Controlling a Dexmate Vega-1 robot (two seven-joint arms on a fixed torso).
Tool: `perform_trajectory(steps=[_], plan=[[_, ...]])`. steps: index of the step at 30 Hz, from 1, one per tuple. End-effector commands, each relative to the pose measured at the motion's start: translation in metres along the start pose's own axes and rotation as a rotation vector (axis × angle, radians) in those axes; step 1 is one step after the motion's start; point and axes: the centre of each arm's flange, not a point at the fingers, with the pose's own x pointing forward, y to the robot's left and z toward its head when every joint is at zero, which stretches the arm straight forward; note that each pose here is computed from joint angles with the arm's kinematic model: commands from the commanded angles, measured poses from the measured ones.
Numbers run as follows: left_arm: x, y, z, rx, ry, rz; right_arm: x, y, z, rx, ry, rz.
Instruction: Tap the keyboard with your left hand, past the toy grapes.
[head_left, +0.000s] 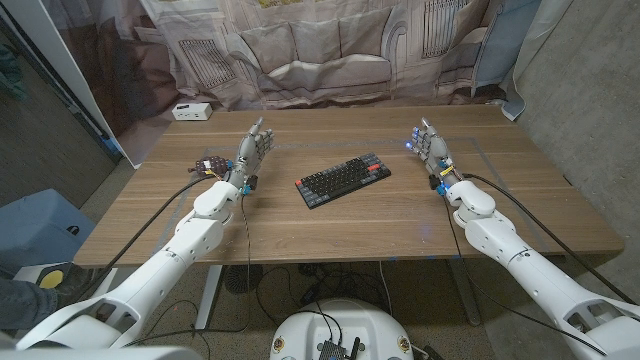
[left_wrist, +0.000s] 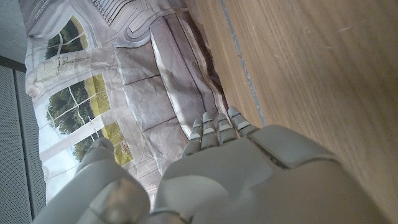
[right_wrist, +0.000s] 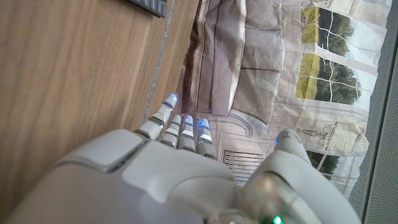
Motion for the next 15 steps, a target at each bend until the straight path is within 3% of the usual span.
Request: perform_trajectory(steps=[1, 9, 15], plan=[[-0.006, -0.003, 0.006, 0.051, -0.051, -0.009, -0.012, 0.003, -0.004, -0.013, -0.002, -0.011], [-0.007, -0.009, 0.023, 0.141, -0.102, -0.02, -0.019, 0.002, 0.002, -0.017, -0.028, -0.025], [-0.008, -0.017, 0.027, 0.151, -0.126, -0.018, -0.025, -0.003, 0.003, -0.013, -0.041, -0.026]])
